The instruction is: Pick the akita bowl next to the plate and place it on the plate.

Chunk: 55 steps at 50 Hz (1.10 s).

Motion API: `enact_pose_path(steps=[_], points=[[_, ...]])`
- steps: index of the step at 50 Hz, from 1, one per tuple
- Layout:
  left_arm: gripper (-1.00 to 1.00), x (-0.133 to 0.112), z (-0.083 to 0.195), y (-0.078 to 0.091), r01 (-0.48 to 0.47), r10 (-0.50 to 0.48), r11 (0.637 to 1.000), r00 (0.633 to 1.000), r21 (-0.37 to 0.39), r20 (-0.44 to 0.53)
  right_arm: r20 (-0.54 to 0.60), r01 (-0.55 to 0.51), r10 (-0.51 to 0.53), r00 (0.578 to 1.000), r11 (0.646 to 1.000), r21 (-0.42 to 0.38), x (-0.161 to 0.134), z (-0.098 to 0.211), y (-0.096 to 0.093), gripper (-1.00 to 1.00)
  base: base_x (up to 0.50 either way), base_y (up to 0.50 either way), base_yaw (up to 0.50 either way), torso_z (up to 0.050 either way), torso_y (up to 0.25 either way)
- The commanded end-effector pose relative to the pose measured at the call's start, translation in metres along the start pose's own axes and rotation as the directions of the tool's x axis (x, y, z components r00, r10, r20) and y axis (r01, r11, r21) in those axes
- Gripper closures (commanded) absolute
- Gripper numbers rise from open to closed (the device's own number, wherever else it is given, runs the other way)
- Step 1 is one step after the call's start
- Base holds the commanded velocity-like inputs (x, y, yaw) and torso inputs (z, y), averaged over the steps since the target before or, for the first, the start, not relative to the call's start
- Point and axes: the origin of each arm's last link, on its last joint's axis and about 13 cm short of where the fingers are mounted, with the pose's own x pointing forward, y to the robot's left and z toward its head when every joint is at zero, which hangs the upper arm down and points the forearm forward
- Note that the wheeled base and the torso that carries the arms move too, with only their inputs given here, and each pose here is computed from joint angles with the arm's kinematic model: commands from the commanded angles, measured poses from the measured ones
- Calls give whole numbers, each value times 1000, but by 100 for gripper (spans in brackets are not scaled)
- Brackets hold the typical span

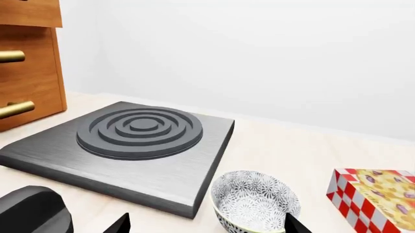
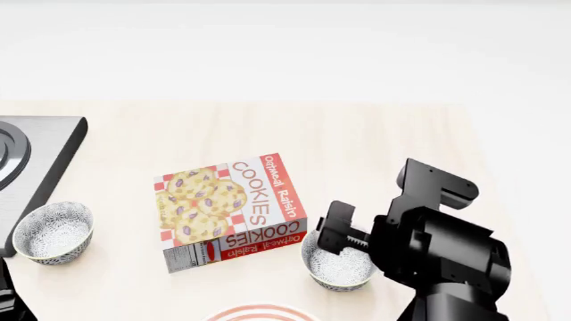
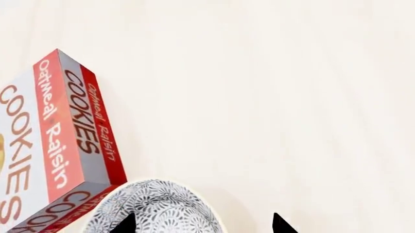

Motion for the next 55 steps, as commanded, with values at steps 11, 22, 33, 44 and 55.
enact_pose_path(steps=[11,22,33,44,55], points=[[-100,0,0,0,0,0,1000,1000,-2,-1,-48,4,-7,999,998,-64,3,-9,-2,-100,0,0,0,0,0],[-100,0,0,0,0,0,1000,1000,-2,-1,-63,11,-15,998,998,-57,4,-13,-4,-100,0,0,0,0,0],[-100,1,-1,0,-1,0,1000,1000,-1,-2,-71,4,-7,997,999,-49,4,-14,-5,-100,0,0,0,0,0],[-100,0,0,0,0,0,1000,1000,-1,-2,-76,-8,4,997,999,-47,4,-13,-4,-100,0,0,0,0,0],[-100,0,0,0,0,0,1000,1000,-1,-2,-84,-18,15,996,999,-42,3,-14,-5,-100,0,0,0,0,0]])
